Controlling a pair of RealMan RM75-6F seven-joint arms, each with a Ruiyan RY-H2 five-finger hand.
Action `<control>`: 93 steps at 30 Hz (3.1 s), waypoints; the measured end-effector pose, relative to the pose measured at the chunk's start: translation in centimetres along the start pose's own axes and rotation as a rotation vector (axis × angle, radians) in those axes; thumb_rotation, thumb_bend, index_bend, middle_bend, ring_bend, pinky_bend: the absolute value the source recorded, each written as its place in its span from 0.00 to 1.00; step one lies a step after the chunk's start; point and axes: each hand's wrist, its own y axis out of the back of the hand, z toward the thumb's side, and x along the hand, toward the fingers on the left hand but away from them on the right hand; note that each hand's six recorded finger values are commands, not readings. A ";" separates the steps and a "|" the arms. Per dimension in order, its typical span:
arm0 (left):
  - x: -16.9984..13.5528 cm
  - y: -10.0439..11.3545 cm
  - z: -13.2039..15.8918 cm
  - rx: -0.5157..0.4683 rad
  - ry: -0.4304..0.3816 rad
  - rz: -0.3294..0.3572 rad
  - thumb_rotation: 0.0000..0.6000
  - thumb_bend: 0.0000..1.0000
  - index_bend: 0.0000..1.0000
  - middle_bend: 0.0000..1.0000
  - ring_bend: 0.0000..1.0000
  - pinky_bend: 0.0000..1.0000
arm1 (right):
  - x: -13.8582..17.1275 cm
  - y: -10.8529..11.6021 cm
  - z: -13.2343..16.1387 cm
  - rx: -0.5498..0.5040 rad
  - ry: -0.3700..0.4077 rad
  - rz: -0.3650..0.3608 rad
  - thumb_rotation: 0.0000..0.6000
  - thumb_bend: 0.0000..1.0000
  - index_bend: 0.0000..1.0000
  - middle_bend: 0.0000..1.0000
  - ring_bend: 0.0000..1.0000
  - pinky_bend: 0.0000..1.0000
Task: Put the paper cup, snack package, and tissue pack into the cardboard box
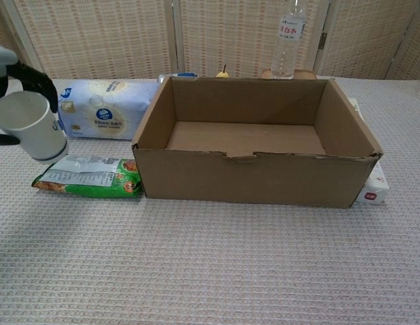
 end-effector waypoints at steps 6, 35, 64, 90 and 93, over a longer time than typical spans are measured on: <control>2.5 5.3 3.0 0.130 -0.091 0.095 1.00 0.27 0.40 0.45 0.31 0.49 | 0.1 -0.1 0.1 0.001 0.004 0.001 1.00 0.00 0.00 0.00 0.00 0.00; 11.9 8.0 13.3 0.165 -0.195 0.283 1.00 0.14 0.00 0.00 0.00 0.13 | 0.2 0.8 -0.9 -0.012 -0.031 -0.021 1.00 0.00 0.00 0.00 0.00 0.00; 1.3 -4.4 -1.0 -0.002 0.072 0.062 1.00 0.22 0.16 0.25 0.19 0.38 | 0.2 0.0 0.1 -0.004 0.003 0.001 1.00 0.00 0.00 0.00 0.00 0.00; 5.9 -10.6 -0.1 -0.086 0.087 -0.110 1.00 0.19 0.06 0.17 0.10 0.23 | -0.3 0.1 -0.5 0.002 -0.024 -0.006 1.00 0.00 0.00 0.00 0.00 0.00; 6.0 -10.9 0.0 -0.087 0.086 -0.116 1.00 0.19 0.05 0.16 0.10 0.23 | -0.3 0.0 -0.5 0.003 -0.025 -0.005 1.00 0.00 0.00 0.00 0.00 0.00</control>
